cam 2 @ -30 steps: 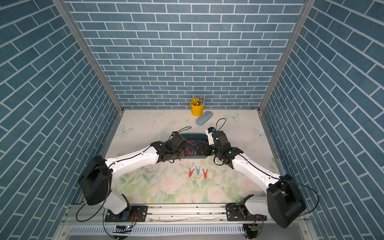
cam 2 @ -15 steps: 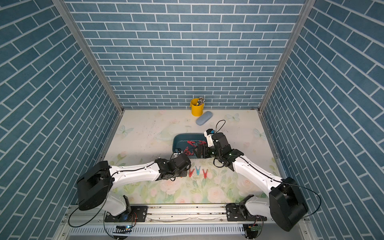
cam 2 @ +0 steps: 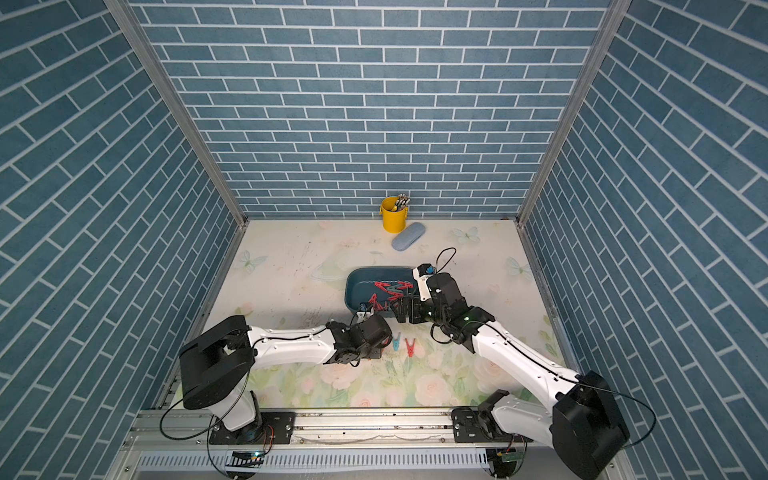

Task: Take the clothespins out of the storage box
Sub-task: Place the clothespin at the center of the board.

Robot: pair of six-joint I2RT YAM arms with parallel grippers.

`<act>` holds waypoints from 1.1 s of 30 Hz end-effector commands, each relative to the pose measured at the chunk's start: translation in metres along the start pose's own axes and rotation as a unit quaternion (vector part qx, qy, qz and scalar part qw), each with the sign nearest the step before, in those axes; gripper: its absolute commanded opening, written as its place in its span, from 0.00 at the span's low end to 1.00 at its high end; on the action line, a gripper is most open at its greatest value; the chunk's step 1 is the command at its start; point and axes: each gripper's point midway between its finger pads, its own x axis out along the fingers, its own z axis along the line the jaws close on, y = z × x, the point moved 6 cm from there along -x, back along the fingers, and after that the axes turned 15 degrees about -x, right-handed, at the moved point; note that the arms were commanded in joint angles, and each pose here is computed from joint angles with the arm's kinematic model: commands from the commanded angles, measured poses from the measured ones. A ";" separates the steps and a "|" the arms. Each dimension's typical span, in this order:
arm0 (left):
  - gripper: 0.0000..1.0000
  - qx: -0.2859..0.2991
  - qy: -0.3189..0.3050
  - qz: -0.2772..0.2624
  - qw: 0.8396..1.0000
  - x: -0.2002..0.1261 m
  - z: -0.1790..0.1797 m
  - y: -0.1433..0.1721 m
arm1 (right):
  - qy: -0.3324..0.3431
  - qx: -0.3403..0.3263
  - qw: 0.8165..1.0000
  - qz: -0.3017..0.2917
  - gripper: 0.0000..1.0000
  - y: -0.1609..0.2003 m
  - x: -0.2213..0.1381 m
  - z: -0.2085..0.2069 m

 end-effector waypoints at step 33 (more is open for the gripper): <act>0.97 -0.039 0.061 -0.094 0.993 -0.088 -0.011 -0.085 | 0.054 -0.030 0.998 0.028 0.99 -0.027 0.030 -0.005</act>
